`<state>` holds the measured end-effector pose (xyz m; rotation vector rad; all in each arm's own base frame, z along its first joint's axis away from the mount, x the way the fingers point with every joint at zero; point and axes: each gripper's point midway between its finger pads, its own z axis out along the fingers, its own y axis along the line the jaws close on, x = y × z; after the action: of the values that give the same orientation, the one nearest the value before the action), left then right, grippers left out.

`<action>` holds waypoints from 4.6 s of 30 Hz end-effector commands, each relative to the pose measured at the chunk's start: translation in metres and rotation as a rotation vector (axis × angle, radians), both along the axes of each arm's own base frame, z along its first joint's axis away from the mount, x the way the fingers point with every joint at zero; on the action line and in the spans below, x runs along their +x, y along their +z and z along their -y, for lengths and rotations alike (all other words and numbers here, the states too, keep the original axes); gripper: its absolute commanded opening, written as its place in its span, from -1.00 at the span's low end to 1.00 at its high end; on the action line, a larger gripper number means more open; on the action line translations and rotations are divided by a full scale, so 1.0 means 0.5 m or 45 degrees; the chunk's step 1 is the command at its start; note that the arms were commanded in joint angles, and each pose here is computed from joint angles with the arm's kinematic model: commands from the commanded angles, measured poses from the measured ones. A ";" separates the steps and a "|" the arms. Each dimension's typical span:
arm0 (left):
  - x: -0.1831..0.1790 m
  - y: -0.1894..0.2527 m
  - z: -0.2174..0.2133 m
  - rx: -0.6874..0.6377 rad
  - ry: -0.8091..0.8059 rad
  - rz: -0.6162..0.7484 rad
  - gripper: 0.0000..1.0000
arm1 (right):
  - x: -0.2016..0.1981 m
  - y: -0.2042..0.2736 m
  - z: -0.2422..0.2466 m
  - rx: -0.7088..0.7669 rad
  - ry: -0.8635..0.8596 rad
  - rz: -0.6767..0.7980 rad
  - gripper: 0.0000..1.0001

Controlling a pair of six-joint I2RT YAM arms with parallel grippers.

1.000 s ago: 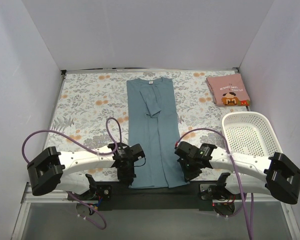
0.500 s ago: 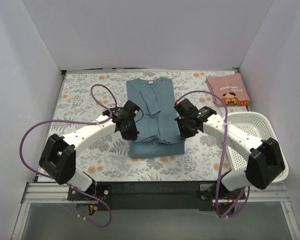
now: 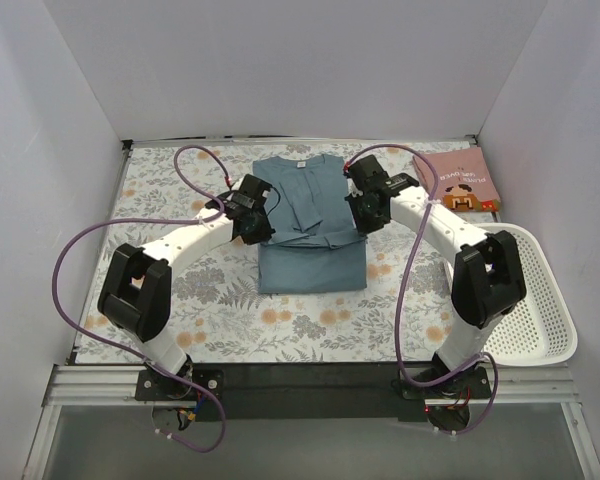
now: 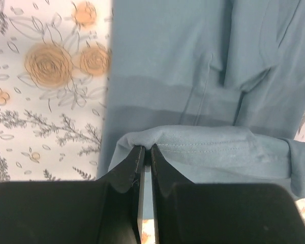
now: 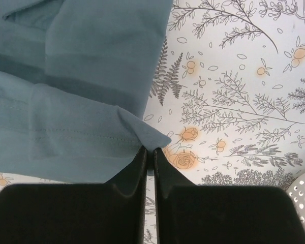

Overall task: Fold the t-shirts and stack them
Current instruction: Fold the tshirt

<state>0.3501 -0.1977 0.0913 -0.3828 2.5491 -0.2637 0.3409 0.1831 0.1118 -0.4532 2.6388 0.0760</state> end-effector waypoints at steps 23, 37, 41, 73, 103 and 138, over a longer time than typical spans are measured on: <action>0.092 -0.083 -0.060 0.034 0.184 0.099 -0.69 | 0.157 -0.059 -0.050 0.083 0.069 0.130 -0.77; 0.005 0.054 0.014 -0.109 -0.003 0.252 0.19 | 0.080 0.028 -0.049 0.203 0.066 0.254 -0.35; -0.045 -0.003 0.055 -0.108 -0.068 0.160 -0.12 | 0.045 0.022 -0.096 0.319 0.148 0.249 -0.35; -0.176 -0.041 0.087 -0.700 -0.061 0.187 -0.33 | -0.141 -0.060 -0.134 1.426 0.232 -0.126 0.05; -0.162 -0.011 -0.017 -0.746 0.162 0.251 -0.41 | -0.221 -0.065 -0.334 1.761 0.238 -0.424 0.06; 0.094 -0.118 -0.025 -0.603 0.219 0.173 -0.32 | 0.139 -0.110 -0.108 1.516 -0.108 -0.051 0.01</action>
<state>0.4068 -0.1983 0.0324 -0.7629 2.2585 -0.8906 0.4058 0.2416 0.0412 0.1785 2.1534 1.5621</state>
